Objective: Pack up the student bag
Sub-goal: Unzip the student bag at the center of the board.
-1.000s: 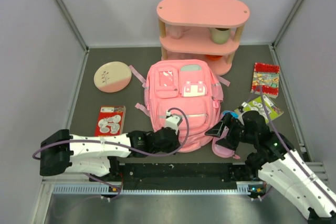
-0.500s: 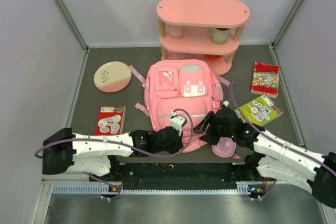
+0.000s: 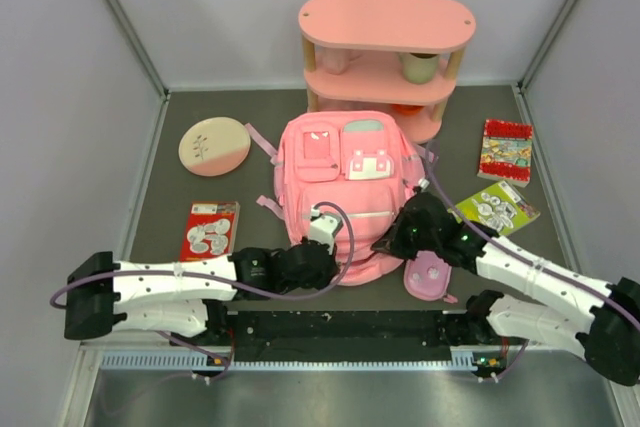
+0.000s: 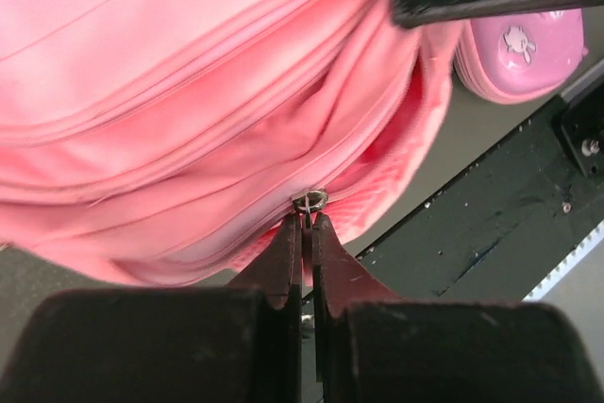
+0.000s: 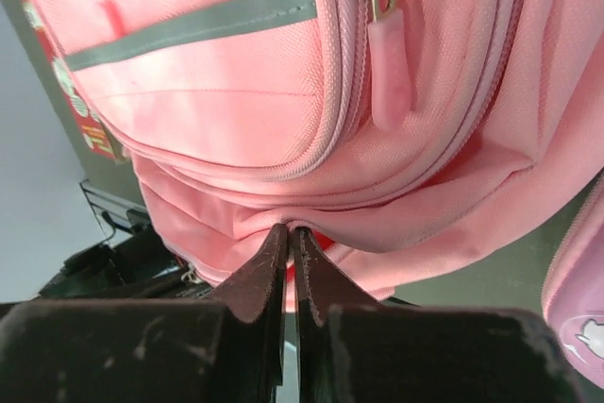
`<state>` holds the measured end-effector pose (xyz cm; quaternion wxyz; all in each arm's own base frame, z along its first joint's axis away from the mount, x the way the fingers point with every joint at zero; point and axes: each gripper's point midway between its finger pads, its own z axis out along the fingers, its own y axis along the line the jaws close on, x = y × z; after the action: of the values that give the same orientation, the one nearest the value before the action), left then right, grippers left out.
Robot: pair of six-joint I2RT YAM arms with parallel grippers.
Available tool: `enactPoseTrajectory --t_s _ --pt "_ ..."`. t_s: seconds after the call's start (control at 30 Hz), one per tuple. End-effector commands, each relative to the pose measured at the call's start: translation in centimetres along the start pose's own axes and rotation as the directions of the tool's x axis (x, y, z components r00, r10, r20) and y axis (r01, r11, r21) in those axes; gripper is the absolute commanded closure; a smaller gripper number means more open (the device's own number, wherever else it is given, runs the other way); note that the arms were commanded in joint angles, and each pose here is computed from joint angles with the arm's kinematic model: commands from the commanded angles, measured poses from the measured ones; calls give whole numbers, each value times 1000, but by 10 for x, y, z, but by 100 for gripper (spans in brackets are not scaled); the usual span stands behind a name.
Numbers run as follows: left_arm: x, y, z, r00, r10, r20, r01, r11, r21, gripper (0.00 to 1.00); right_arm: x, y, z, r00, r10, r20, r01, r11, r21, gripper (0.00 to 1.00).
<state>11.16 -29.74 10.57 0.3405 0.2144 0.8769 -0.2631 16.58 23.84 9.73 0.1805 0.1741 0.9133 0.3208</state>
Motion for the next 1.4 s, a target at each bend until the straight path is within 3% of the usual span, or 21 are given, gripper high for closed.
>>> enactPoseTrajectory --t_s 0.0,0.2,0.5,0.6,0.67,0.7,0.8,0.83,1.03,1.2,1.37 --pt "-7 40 -11 994 -69 82 81 985 -155 100 -67 22 -29 969 -60 242 75 996 -53 100" --pt "2 88 -18 981 -164 103 186 945 -270 100 -87 29 -43 960 -81 267 102 993 -66 100" --pt "3 142 -21 951 -271 151 310 846 -434 100 -109 95 -88 945 -87 314 162 961 -224 100" --pt "-21 129 -20 961 -221 168 270 882 -386 100 -102 105 -92 959 -81 273 156 951 -267 98" --pt "-33 111 -20 971 -188 151 227 924 -309 100 -85 105 -84 979 -74 189 129 945 -299 78" --pt "-44 99 -20 970 -182 164 220 942 -252 100 -76 105 -80 988 -49 149 94 945 -313 62" --pt "-54 71 -22 975 -159 153 177 978 -112 100 -39 101 -67 998 -13 63 33 943 -330 34" --pt "-55 62 -24 978 -146 149 157 985 -66 100 -27 94 -58 999 -1 35 12 946 -325 31" --pt "-58 40 -30 982 -120 149 117 993 25 100 24 100 -41 991 89 -102 -121 922 -369 29" --pt "-59 13 -29 984 -90 152 76 993 94 100 31 102 -27 973 176 -149 -218 909 -354 28" --pt "-57 10 -19 985 -99 141 90 994 68 100 39 101 -29 952 243 -189 -293 903 -313 28"
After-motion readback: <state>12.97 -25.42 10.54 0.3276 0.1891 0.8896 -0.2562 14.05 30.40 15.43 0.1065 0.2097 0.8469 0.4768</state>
